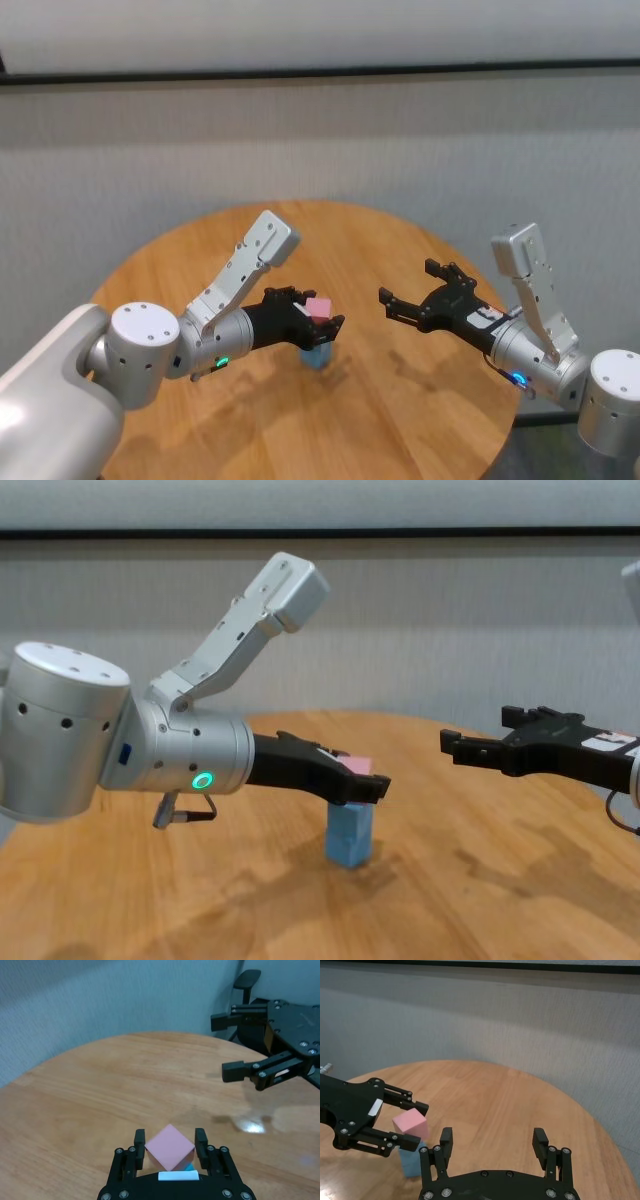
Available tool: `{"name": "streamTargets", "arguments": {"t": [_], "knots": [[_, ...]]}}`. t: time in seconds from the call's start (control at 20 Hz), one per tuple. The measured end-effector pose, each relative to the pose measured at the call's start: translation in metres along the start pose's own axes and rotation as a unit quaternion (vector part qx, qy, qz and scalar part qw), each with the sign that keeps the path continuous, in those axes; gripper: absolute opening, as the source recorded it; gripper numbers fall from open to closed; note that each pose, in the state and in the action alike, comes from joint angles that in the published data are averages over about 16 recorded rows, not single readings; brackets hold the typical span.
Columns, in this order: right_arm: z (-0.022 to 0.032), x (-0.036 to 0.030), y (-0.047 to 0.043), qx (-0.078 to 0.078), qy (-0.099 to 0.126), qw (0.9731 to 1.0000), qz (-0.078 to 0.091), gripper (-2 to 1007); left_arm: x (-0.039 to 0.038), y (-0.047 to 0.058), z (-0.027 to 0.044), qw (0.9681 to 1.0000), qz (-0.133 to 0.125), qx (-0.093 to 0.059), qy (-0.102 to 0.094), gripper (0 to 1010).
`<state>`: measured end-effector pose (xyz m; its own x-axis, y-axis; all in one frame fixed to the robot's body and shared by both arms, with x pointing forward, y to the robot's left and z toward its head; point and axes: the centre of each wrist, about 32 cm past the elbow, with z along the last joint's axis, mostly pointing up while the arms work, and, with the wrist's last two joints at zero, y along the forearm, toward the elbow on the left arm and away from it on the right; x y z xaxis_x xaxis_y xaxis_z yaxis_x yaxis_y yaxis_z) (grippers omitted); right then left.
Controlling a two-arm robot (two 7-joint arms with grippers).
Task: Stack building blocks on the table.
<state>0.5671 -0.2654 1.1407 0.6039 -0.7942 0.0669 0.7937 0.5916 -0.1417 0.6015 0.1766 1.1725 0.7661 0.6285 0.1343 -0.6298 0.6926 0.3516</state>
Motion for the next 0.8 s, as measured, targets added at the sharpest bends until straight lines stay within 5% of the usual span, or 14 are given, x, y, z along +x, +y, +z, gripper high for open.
{"name": "streamTargets", "arguments": {"t": [0.4, 0.8], "knots": [[0.0, 0.0, 0.0, 0.0, 0.0, 1.0, 0.0, 1005, -0.001, 0.005, 0.006, 0.9999, 0.003, -0.012, -0.01, 878], [0.0, 0.0, 0.0, 0.0, 0.0, 1.0, 0.0, 1005, 0.0021, 0.023, 0.0167, 0.9985, 0.022, -0.036, -0.033, 998]]}}
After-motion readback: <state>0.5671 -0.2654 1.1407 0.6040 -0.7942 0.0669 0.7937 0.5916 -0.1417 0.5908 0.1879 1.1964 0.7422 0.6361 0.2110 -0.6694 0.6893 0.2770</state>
